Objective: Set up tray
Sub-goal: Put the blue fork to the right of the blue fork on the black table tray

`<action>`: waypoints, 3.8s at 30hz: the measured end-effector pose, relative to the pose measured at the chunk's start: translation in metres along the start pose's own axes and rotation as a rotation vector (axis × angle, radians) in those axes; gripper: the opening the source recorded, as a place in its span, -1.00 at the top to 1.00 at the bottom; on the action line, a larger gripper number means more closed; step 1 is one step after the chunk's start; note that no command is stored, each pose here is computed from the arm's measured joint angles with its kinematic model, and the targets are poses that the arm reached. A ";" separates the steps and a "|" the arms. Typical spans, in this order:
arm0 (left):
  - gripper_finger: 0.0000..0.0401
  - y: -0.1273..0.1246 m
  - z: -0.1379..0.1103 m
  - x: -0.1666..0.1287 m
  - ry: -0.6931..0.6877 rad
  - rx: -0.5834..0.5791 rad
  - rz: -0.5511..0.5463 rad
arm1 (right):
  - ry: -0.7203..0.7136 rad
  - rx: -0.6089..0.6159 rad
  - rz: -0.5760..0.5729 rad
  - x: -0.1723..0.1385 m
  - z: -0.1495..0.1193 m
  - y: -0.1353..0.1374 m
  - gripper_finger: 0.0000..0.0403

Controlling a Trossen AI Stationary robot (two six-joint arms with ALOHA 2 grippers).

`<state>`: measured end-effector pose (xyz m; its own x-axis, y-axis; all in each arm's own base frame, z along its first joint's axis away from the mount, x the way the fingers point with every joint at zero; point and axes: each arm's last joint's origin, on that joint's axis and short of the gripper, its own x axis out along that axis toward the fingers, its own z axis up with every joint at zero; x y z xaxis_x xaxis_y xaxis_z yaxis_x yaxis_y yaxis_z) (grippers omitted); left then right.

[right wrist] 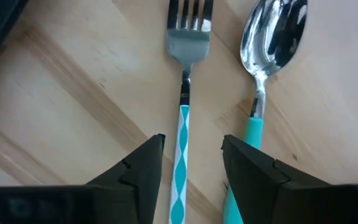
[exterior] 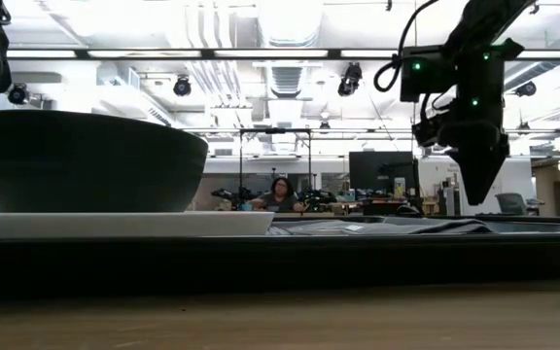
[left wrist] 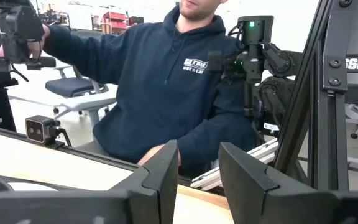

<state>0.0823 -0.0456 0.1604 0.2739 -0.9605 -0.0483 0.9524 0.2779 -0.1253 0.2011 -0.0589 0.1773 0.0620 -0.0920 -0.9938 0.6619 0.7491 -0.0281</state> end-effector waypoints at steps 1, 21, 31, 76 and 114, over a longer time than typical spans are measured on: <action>0.51 0.000 0.000 0.000 0.000 0.000 0.000 | -0.001 0.002 0.008 0.001 0.000 0.000 0.23; 0.51 0.000 0.000 0.000 0.000 0.000 0.000 | 0.073 0.004 0.075 0.046 -0.001 -0.007 0.32; 0.51 0.000 0.000 0.000 0.000 0.000 0.000 | 0.099 -0.041 0.071 0.049 0.007 -0.004 0.51; 0.51 0.000 0.000 0.000 0.000 0.000 0.000 | 0.067 0.114 0.073 0.045 0.012 -0.002 0.93; 0.51 0.000 0.000 0.000 0.000 0.000 0.000 | 0.013 0.585 0.104 -0.007 0.033 0.051 0.94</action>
<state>0.0823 -0.0456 0.1604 0.2739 -0.9605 -0.0483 0.9524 0.2779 -0.1253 0.2591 -0.0414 0.1859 0.1417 -0.0266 -0.9895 0.9549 0.2673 0.1296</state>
